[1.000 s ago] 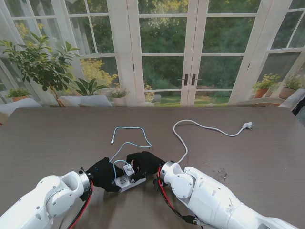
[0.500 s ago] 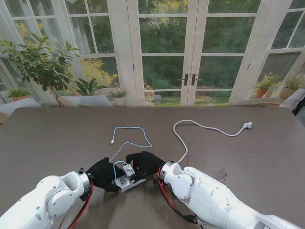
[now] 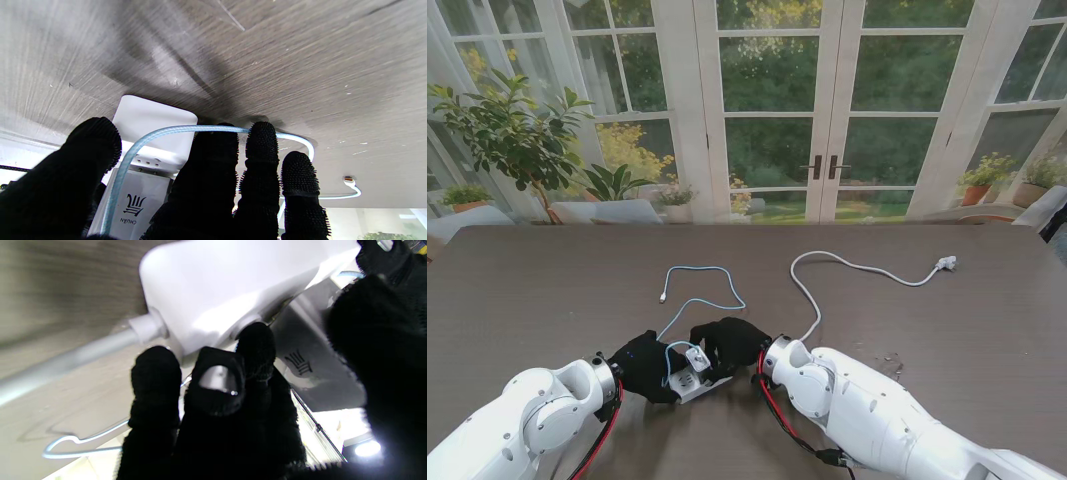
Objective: Set up the charging station
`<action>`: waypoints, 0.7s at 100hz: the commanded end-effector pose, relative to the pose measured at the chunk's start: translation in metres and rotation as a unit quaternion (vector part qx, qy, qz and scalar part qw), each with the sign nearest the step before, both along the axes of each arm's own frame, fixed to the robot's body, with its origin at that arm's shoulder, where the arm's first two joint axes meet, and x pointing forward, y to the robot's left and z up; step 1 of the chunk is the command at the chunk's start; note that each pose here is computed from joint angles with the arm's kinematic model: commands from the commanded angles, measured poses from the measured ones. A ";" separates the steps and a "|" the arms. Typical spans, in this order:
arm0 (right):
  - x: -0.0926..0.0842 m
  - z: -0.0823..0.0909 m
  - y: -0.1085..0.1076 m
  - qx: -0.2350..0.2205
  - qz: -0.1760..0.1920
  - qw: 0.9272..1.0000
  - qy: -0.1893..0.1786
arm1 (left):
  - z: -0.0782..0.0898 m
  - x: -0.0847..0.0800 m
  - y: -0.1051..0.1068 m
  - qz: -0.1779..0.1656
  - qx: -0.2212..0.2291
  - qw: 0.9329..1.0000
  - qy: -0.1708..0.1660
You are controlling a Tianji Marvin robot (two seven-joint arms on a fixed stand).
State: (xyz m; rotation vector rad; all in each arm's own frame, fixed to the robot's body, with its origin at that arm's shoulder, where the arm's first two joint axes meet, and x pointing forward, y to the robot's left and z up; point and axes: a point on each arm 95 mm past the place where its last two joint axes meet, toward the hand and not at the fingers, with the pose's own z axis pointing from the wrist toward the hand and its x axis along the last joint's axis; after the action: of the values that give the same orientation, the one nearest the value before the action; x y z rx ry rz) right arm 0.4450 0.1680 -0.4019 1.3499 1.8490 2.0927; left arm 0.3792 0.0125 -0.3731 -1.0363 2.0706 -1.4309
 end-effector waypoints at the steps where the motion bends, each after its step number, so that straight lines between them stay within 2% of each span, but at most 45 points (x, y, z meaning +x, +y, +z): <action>1: -0.011 -0.022 -0.010 -0.035 0.008 0.999 0.024 | -0.028 -0.015 0.007 0.000 0.028 0.999 0.045; 26: -0.011 -0.016 -0.013 -0.059 0.020 0.998 0.016 | -0.028 -0.015 0.007 -0.002 0.028 0.999 0.046; 70: -0.009 0.006 -0.017 -0.063 0.007 0.998 -0.010 | -0.029 -0.014 0.006 -0.004 0.027 0.999 0.046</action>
State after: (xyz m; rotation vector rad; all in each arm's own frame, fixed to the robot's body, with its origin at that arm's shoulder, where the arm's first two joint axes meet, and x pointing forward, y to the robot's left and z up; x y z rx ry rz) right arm 0.4420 0.1554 -0.3888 1.2637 1.9218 1.9799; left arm 0.3805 0.0120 -0.3730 -1.0263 2.0780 -1.4337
